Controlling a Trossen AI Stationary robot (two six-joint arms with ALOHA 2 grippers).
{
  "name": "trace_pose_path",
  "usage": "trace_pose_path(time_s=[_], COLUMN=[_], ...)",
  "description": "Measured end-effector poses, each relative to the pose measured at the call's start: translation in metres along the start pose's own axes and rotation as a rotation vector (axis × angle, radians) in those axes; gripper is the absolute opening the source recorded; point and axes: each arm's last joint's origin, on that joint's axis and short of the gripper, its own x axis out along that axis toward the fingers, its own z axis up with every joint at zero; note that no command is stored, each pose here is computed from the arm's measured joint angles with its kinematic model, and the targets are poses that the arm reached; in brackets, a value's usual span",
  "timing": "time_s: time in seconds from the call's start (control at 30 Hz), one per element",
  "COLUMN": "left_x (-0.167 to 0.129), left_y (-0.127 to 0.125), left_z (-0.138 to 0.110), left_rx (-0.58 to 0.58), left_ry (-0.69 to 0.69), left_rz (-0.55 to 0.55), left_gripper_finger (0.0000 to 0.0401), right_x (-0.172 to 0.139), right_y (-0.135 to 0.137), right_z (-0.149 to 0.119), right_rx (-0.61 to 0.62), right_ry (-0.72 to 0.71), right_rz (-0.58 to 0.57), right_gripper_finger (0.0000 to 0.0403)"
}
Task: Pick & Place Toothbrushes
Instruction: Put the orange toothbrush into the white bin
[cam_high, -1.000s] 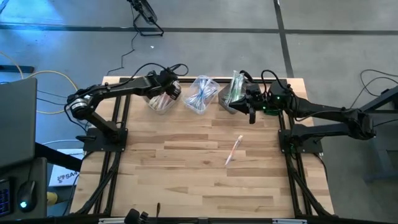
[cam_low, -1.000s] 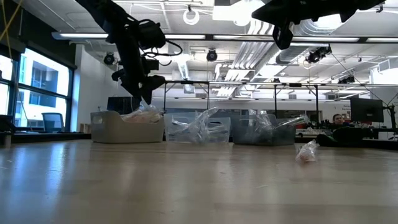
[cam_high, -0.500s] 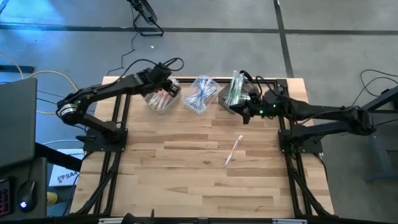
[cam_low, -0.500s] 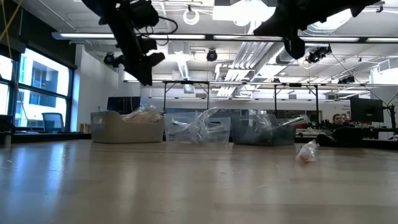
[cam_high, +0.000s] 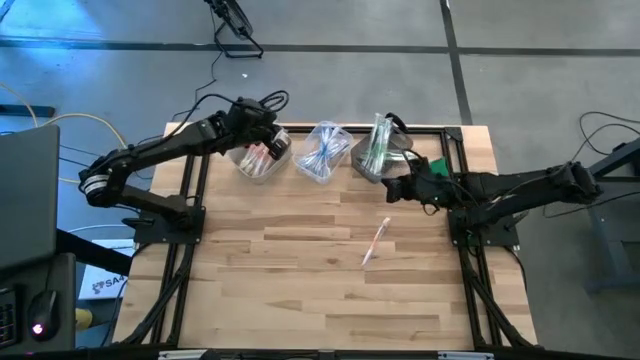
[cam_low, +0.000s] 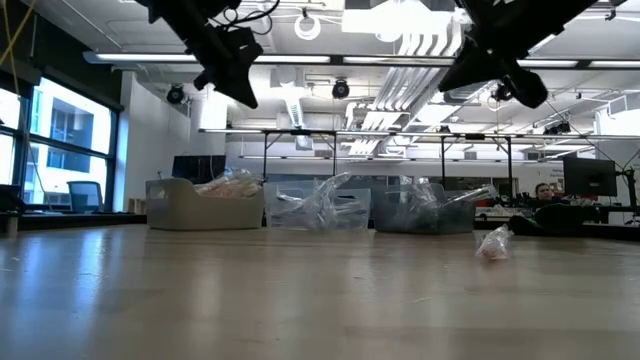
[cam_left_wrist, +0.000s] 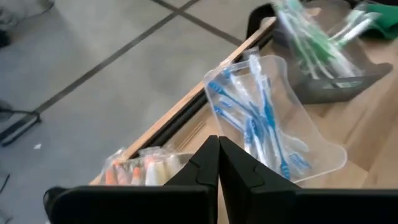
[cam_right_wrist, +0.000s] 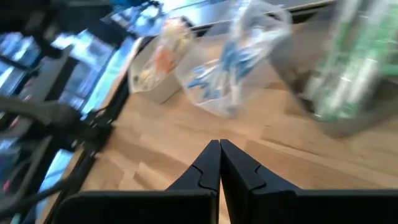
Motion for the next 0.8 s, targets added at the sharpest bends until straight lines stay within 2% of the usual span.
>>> trace_pose_path(time_s=[0.23, 0.37, 0.57, 0.67, 0.8], left_x=[0.000, 0.001, 0.003, 0.003, 0.003], left_y=[0.004, 0.009, 0.020, 0.022, 0.021], left_z=[0.003, 0.003, 0.003, 0.003, 0.003], left_rx=[0.066, 0.055, 0.037, 0.032, 0.048], left_ry=[-0.022, -0.022, -0.020, -0.020, -0.025], left_rz=[-0.055, -0.101, -0.141, -0.153, -0.157], left_gripper_finger=[0.0001, 0.0001, 0.0001, 0.0001, 0.0001], right_x=[0.005, 0.016, 0.030, 0.038, 0.050], right_y=[0.012, 0.017, 0.013, 0.013, 0.015], right_z=[-0.010, -0.017, -0.035, -0.044, -0.053], right_rx=[0.046, 0.066, 0.252, 0.292, 0.299], right_ry=[0.013, 0.085, 0.289, 0.380, 0.427], right_rz=[-0.200, -0.401, -0.686, -0.719, -0.712], right_gripper_finger=[0.0002, 0.0002, 0.0002, 0.0002, 0.0003])
